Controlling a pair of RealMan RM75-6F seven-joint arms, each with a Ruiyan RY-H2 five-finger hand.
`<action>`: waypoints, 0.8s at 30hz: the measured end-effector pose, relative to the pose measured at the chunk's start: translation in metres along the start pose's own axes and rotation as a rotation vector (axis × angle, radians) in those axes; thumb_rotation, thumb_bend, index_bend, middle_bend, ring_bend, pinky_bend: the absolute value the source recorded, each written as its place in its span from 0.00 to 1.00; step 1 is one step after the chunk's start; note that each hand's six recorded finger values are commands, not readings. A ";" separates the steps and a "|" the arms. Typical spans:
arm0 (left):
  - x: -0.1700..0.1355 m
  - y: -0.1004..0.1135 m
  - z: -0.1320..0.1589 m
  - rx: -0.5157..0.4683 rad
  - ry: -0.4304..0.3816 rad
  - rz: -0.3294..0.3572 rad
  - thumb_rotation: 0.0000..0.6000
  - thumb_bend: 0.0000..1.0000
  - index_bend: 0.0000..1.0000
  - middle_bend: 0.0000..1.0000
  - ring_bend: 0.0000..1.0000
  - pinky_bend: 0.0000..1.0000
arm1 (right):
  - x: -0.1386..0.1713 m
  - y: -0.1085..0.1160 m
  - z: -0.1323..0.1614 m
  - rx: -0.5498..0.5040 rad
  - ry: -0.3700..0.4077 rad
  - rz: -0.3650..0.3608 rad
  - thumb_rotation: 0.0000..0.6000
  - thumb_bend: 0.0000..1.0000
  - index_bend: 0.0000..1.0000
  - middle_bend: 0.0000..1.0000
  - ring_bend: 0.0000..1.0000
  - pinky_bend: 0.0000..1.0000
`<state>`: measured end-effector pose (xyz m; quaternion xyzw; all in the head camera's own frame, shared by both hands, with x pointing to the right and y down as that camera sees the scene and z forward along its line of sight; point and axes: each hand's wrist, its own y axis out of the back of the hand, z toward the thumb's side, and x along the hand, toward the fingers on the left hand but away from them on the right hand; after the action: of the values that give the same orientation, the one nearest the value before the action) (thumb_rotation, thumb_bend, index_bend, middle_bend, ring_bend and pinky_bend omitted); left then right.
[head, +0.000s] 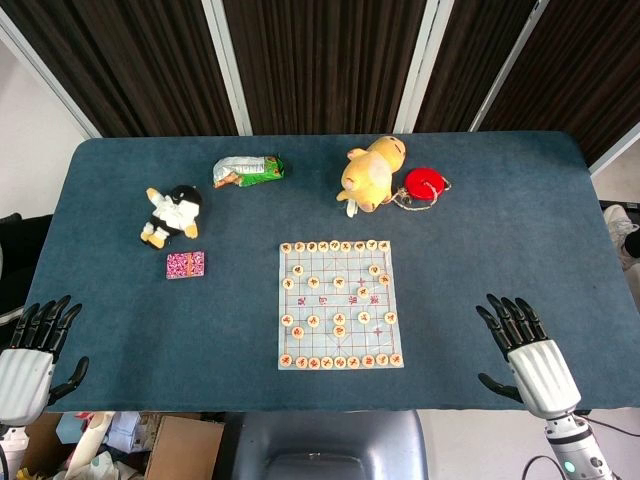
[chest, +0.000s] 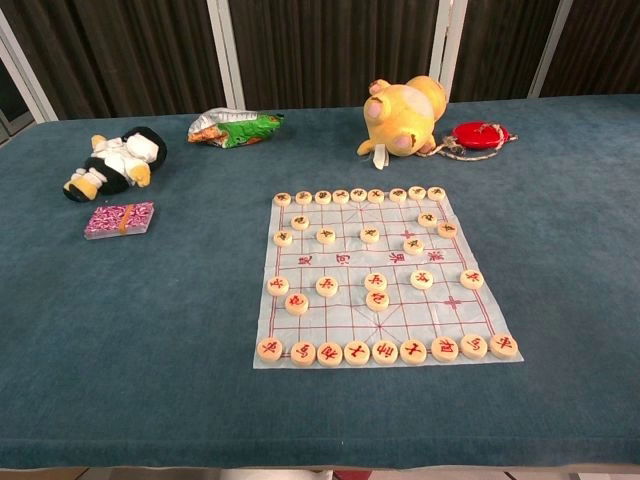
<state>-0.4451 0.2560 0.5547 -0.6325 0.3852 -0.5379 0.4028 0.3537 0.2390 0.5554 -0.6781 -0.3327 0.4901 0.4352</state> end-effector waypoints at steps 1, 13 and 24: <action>0.000 0.000 0.000 0.001 0.001 0.001 1.00 0.38 0.00 0.00 0.00 0.05 | -0.001 -0.001 0.000 0.000 0.006 0.004 1.00 0.21 0.00 0.00 0.00 0.00; 0.000 -0.002 -0.001 -0.023 -0.001 -0.023 1.00 0.38 0.00 0.00 0.00 0.05 | -0.024 -0.022 0.023 -0.012 0.147 0.085 1.00 0.21 0.16 0.00 0.00 0.00; 0.004 -0.005 -0.003 -0.039 0.013 -0.035 1.00 0.37 0.00 0.00 0.00 0.05 | -0.075 -0.064 0.071 0.040 0.369 0.278 1.00 0.29 0.42 0.00 0.00 0.00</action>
<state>-0.4469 0.2538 0.5610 -0.6435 0.3871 -0.5412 0.3784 0.2620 0.2176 0.6317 -0.7869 -0.1410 0.4194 0.4301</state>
